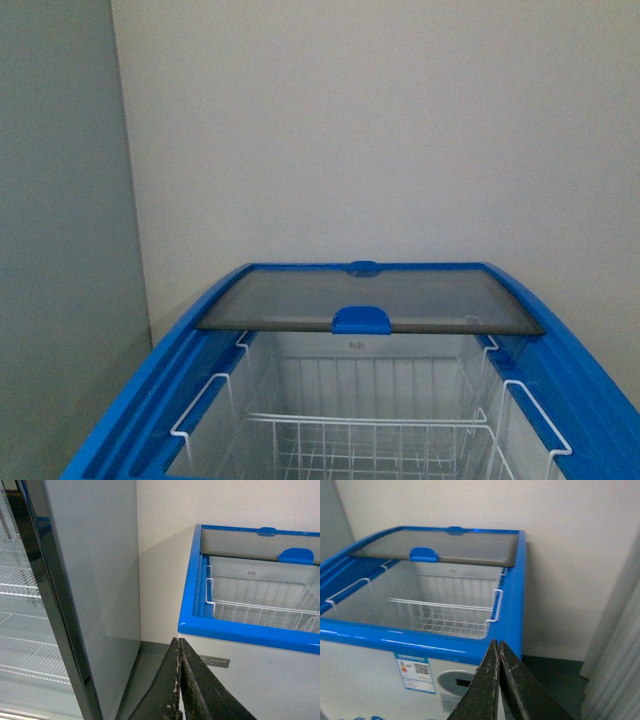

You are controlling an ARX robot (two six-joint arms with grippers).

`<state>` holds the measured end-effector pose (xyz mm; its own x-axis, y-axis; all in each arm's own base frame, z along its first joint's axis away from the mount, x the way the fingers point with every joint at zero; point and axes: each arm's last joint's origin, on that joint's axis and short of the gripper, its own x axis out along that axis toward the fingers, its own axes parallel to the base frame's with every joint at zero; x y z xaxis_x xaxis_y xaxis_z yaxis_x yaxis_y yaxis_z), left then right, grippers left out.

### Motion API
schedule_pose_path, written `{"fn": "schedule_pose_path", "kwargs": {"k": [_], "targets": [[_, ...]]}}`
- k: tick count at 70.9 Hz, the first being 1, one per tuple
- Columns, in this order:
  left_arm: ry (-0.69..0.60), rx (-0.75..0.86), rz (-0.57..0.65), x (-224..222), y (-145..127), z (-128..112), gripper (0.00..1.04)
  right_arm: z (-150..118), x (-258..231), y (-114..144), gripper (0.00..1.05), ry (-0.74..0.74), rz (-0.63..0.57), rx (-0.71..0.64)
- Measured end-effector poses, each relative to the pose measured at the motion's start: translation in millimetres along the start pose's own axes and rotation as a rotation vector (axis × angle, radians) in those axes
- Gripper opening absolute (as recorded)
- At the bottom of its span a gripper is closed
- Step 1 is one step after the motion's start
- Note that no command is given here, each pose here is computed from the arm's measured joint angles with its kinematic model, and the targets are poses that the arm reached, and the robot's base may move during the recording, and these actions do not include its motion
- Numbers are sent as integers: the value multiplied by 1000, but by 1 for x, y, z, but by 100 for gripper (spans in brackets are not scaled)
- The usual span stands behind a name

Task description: Put drink in fridge

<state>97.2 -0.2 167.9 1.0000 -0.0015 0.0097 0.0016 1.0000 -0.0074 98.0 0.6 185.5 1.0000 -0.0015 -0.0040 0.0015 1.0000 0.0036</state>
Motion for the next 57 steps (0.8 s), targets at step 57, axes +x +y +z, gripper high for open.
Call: {"fn": "schedule_pose_path", "kwargs": {"k": [57], "targets": [[0,-1,0,0,0,0,3,-10,-2,0,7,-33,4,-1]]}}
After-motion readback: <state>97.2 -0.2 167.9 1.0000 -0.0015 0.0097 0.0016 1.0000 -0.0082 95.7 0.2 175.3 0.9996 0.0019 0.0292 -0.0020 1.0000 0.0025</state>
